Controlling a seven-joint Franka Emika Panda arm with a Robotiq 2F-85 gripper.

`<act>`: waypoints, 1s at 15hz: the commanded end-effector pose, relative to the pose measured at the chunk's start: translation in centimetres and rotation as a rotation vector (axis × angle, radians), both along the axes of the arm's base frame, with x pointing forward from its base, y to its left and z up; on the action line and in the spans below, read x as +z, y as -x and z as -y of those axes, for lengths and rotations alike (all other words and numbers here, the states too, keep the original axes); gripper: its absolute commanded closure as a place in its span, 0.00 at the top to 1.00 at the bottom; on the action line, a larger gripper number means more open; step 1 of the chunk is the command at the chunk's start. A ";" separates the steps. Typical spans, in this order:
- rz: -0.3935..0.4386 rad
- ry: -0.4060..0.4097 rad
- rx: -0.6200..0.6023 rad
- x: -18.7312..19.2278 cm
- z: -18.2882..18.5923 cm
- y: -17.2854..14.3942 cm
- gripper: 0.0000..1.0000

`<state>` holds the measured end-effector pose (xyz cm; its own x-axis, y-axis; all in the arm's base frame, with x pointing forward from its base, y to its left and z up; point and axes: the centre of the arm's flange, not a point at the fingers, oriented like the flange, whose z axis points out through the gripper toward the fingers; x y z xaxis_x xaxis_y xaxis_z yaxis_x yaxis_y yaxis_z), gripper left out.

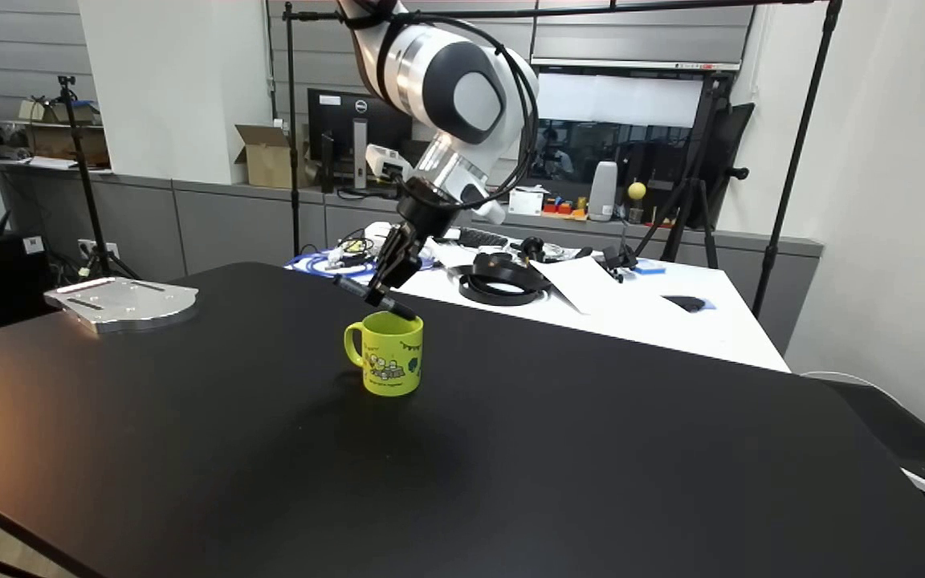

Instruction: Put the marker inside the mug cup,take it out and put it back

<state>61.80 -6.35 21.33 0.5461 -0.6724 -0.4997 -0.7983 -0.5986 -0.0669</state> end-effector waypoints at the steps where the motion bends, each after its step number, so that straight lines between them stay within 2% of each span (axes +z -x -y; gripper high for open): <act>1: -0.035 -0.021 -0.098 0.4 1.2 -0.1 0.05; 10: -0.111 -0.077 -0.131 -1.0 1.0 0.7 0.05; 15: -0.119 -0.094 -0.171 -1.9 1.7 0.6 0.05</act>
